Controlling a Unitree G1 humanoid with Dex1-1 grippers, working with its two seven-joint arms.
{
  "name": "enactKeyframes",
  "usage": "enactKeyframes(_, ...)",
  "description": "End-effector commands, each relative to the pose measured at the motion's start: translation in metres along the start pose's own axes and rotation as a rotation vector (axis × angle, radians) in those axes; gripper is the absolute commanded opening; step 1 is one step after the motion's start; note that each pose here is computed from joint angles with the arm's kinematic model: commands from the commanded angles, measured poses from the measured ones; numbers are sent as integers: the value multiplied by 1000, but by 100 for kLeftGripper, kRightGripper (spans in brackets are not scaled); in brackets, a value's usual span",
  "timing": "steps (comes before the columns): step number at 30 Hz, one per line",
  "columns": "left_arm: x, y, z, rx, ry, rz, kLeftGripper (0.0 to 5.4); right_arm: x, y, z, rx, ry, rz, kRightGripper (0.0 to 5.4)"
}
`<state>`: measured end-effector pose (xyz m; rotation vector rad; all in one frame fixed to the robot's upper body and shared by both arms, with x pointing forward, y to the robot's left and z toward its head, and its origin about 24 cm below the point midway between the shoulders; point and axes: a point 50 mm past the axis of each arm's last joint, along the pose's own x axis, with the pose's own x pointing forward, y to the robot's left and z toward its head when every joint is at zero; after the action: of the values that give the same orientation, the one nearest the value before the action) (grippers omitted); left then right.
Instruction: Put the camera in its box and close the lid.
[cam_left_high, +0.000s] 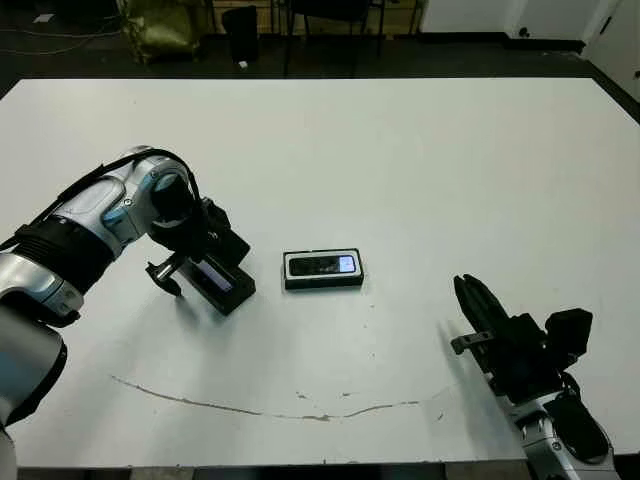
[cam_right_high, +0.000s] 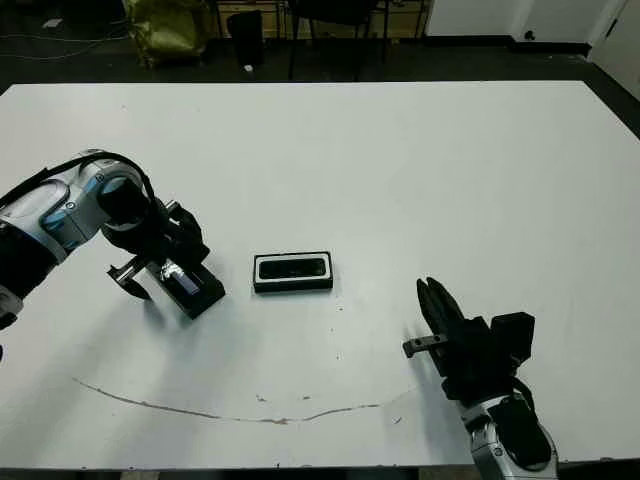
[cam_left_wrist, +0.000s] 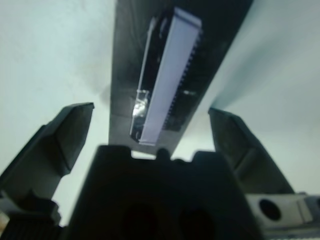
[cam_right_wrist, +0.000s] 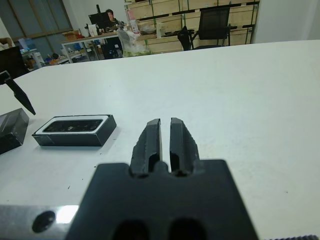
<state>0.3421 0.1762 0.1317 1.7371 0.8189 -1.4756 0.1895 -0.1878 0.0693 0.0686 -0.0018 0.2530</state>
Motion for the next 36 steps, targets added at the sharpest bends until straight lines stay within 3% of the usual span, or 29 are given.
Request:
enactKeyframes(1,23,-12,-1,-29,-2,-72,537,-2,-2,-5,-3,19,-3,0)
enactKeyframes(7,28,-14,-5,-101,13,-26,516,-3,-1,-6,0,35,-8,0)
enactKeyframes(12,29,-17,-3,-72,-20,7,400,-4,1,-3,-21,39,-12,0)
enactKeyframes(18,31,-19,0,-144,-109,25,261,-5,3,-1,-46,54,-34,0)
enactKeyframes(22,31,-19,4,-187,-180,41,201,-4,3,-1,-28,44,-25,0)
enactKeyframes(29,29,-22,7,-196,-203,22,191,-3,1,-4,-28,37,-18,0)
enactKeyframes(36,18,-26,-4,-284,-219,-21,191,-3,3,-7,-6,52,-21,0)
